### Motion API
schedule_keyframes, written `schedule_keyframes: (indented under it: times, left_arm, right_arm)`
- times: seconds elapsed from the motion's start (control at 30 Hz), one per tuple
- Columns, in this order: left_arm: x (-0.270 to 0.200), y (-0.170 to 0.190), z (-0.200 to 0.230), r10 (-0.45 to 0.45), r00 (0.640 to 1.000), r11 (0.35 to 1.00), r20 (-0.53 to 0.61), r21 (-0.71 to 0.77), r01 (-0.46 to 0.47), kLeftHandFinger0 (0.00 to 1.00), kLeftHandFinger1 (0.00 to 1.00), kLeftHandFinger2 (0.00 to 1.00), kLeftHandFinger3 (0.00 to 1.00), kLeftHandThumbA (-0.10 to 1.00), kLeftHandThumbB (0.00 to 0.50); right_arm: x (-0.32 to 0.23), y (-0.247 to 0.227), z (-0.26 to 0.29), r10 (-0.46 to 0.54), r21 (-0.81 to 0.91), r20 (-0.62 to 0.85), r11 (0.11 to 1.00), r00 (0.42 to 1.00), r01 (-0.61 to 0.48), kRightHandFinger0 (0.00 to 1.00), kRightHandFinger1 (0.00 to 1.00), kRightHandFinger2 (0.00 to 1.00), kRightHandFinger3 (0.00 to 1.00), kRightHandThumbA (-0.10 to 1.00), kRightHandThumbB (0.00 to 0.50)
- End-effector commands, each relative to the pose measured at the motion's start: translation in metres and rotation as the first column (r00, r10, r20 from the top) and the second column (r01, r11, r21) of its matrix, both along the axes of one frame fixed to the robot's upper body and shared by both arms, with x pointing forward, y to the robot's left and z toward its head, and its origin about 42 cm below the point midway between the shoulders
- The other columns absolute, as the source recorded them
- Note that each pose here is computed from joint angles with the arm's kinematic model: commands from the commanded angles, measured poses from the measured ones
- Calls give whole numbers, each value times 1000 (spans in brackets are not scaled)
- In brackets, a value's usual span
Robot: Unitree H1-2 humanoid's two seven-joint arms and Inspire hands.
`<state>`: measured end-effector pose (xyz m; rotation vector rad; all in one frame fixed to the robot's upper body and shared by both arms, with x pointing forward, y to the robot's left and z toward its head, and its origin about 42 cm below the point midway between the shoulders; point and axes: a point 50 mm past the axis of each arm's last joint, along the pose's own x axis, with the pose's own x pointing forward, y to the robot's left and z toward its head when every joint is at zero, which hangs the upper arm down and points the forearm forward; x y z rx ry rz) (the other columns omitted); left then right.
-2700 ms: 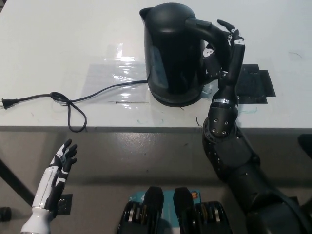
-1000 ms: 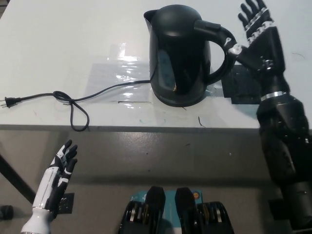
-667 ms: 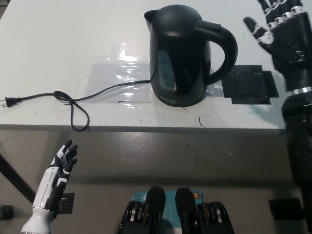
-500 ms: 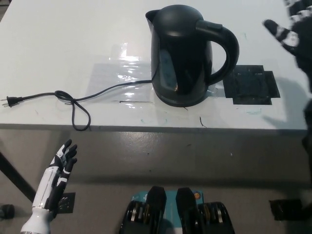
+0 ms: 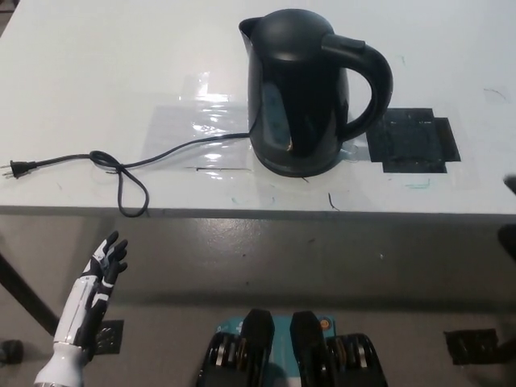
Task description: A kettle and its base are kept separately on the desk infront of the robot and the robot uses its right hand to lift the kettle by its handle and places it on its base to align it correctly.
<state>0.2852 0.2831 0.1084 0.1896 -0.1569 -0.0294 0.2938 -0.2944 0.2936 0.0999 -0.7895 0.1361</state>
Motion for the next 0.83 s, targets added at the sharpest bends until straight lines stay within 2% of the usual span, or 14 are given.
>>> schedule_keyframes:
  times: [0.0, 0.07, 0.1, 0.13, 0.17, 0.27, 0.4, 0.57, 0.6, 0.67, 0.8]
  left_arm:
    - [2, 12, 13, -10, 997, 1000, 77, 11, 9, 1000, 1000, 1000, 1000, 942, 223]
    - [1, 11, 12, -12, 997, 1000, 81, 9, 11, 1000, 1000, 1000, 1000, 941, 222]
    - [1, 11, 11, -18, 996, 1000, 82, 6, 18, 1000, 1000, 1000, 1000, 956, 230]
    - [1, 11, 11, -18, 996, 1000, 82, 6, 18, 1000, 1000, 1000, 1000, 956, 230]
    - [1, 11, 10, -25, 996, 1000, 86, 1, 25, 1000, 1000, 1000, 1000, 961, 222]
    - [0, 11, 9, -42, 994, 999, 97, -20, 44, 1000, 1000, 1000, 1000, 989, 236]
    - [0, 12, 8, -46, 994, 998, 99, -25, 49, 1000, 1000, 1000, 1000, 1000, 236]
    - [0, 14, 7, -48, 994, 999, 102, -16, 50, 1000, 1000, 1000, 1000, 1000, 237]
    - [-1, 14, 6, -52, 993, 999, 104, -11, 53, 1000, 1000, 1000, 1000, 1000, 210]
    - [-2, 15, 4, -55, 993, 998, 104, -10, 56, 1000, 1000, 1000, 1000, 994, 200]
    - [-5, 15, 2, -60, 993, 998, 98, -9, 61, 1000, 1000, 1000, 1000, 994, 206]
  right_arm:
    - [-73, -13, -56, -179, -188, -41, 967, 983, 169, 1000, 1000, 1000, 1000, 1000, 386]
    - [-73, -15, -70, -185, -198, -92, 966, 978, 164, 1000, 1000, 1000, 1000, 1000, 385]
    - [-69, -16, -83, -176, -206, -141, 968, 974, 145, 1000, 1000, 1000, 1000, 1000, 363]
    - [-69, -16, -83, -176, -206, -141, 968, 974, 145, 1000, 1000, 1000, 1000, 1000, 363]
    - [-62, -16, -97, -168, -215, -185, 968, 968, 127, 1000, 1000, 1000, 1000, 1000, 330]
    - [-41, -9, -130, -144, -243, -306, 968, 941, 69, 1000, 1000, 1000, 1000, 1000, 346]
    - [-34, -6, -145, -140, -292, -352, 956, 925, 34, 1000, 1000, 1000, 1000, 1000, 329]
    - [-27, -2, -164, -113, -284, -420, 959, 901, -13, 1000, 1000, 1000, 1000, 1000, 333]
    - [-26, 0, -171, -101, -269, -451, 963, 887, -27, 1000, 1000, 1000, 1000, 1000, 316]
    - [-26, 0, -176, -93, -256, -471, 966, 877, -35, 1000, 1000, 1000, 1000, 1000, 304]
    - [-27, 1, -183, -86, -240, -491, 970, 867, -39, 1000, 1000, 1000, 1000, 1000, 288]
